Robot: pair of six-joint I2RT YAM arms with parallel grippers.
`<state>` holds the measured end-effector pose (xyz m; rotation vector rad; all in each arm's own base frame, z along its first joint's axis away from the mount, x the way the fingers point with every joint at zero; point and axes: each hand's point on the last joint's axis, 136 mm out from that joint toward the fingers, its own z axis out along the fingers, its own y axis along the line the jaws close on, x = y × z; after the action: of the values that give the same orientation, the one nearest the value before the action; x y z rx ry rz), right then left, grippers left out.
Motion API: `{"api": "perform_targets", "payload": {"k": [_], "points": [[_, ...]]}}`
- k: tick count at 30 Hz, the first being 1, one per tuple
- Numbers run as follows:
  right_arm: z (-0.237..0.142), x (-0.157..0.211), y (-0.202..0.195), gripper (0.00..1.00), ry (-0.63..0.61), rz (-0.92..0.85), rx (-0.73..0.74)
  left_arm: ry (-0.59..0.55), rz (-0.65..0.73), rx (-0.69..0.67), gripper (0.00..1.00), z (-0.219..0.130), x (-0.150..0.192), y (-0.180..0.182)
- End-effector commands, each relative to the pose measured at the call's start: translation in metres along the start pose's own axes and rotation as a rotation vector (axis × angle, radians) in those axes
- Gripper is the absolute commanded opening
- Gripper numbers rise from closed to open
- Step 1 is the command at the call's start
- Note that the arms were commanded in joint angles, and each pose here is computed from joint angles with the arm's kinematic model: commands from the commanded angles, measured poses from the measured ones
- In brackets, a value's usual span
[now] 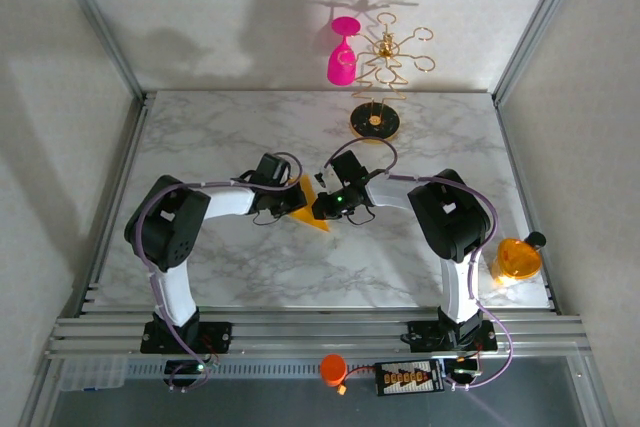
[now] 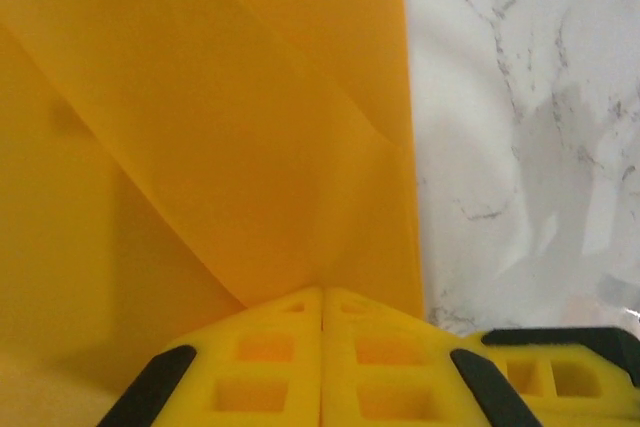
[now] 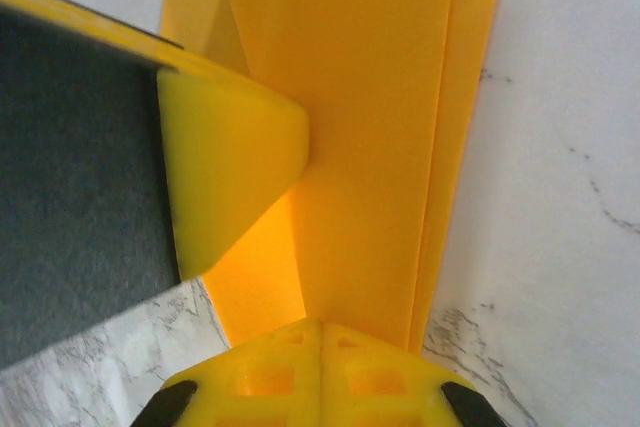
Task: Fold a paper plane with a square sheet of paper (pick it up from the middle)
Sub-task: Fourth fold the wing at the center of the table.
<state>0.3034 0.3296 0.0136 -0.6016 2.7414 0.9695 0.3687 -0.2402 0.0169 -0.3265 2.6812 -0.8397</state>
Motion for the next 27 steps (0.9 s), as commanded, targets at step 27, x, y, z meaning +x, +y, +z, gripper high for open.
{"api": "perform_targets", "payload": {"k": [27], "points": [[0.014,0.064,-0.051,0.04,0.161,0.108,0.165,-0.278,-0.111,-0.041,0.12,-0.082,-0.123,0.033]]}}
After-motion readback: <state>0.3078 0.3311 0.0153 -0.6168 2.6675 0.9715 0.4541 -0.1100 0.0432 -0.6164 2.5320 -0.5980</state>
